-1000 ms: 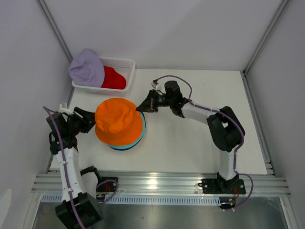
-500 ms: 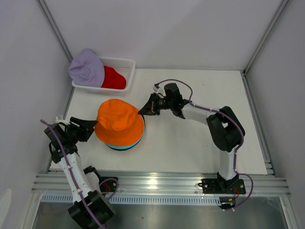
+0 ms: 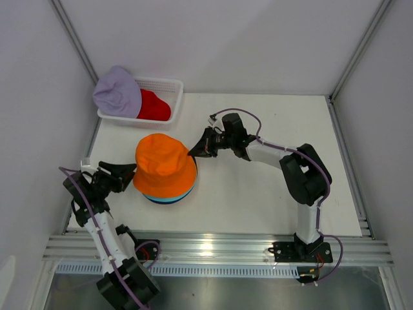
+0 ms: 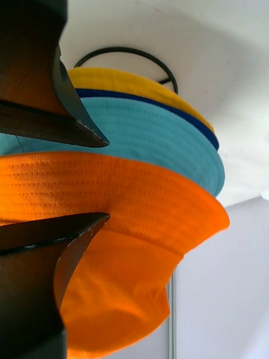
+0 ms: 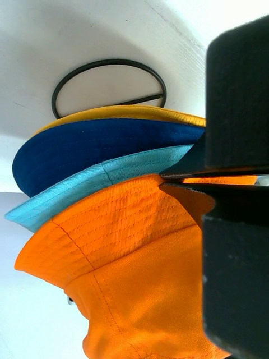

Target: Stack the hats

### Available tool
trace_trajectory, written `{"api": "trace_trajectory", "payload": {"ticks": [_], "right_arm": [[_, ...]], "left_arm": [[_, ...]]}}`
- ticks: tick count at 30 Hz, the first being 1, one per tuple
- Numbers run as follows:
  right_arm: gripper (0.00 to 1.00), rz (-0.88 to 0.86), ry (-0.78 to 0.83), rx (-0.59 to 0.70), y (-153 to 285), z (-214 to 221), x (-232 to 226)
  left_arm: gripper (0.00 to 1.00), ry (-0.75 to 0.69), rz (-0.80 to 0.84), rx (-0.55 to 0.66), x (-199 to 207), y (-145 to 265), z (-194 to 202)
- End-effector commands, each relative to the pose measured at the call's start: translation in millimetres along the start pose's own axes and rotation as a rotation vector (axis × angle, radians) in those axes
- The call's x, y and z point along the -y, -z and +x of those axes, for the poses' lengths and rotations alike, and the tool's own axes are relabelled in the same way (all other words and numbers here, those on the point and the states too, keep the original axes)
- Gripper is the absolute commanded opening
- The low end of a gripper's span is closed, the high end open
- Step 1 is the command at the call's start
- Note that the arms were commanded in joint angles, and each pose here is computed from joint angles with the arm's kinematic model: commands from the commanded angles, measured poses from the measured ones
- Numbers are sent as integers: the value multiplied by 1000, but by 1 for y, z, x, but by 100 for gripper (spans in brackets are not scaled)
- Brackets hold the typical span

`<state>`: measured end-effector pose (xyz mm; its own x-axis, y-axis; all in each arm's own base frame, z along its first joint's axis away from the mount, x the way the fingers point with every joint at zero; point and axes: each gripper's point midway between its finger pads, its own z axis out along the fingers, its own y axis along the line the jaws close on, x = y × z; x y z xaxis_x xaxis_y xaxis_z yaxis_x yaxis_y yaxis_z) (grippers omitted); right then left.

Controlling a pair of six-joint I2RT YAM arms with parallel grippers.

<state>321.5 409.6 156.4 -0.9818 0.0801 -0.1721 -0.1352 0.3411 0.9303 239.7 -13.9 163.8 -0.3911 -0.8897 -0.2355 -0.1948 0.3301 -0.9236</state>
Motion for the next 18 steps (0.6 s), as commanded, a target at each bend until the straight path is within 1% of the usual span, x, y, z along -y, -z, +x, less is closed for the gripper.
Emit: {"api": "trace_trajectory", "payload": {"ticks": [1, 4, 8, 10, 11, 12, 13, 15, 16, 17, 18], "right_arm": [[0, 3, 26, 38, 4, -4, -10], [0, -10, 26, 43, 4, -6, -14], [0, -9, 29, 43, 4, -5, -15], [0, -7, 25, 40, 5, -4, -13], [0, -6, 24, 39, 5, -4, -13], [0, -1, 20, 40, 6, -4, -11], [0, 0, 19, 38, 6, -2, -11], [0, 5, 16, 45, 7, -3, -9], [0, 16, 14, 51, 8, -4, -6], [0, 23, 15, 52, 8, -4, -4], [0, 31, 13, 51, 8, -3, -2]], "left_arm": [[54, -16, 94, -42, 18, 4, 5], [53, -13, 102, -52, 17, 4, 8], [40, -13, 104, -41, 17, 5, 8], [30, -10, 97, -41, 15, 5, 10], [19, -8, 95, -42, 13, 4, 11], [11, -6, 92, -40, 12, 4, 11], [1, -1, 84, -43, 9, 4, 12], [1, 1, 51, -19, 2, 3, 9], [1, -24, 35, -7, -1, 3, 8], [1, -9, 0, -7, -7, 4, 10], [1, -11, -61, 32, -18, 3, 5]]}}
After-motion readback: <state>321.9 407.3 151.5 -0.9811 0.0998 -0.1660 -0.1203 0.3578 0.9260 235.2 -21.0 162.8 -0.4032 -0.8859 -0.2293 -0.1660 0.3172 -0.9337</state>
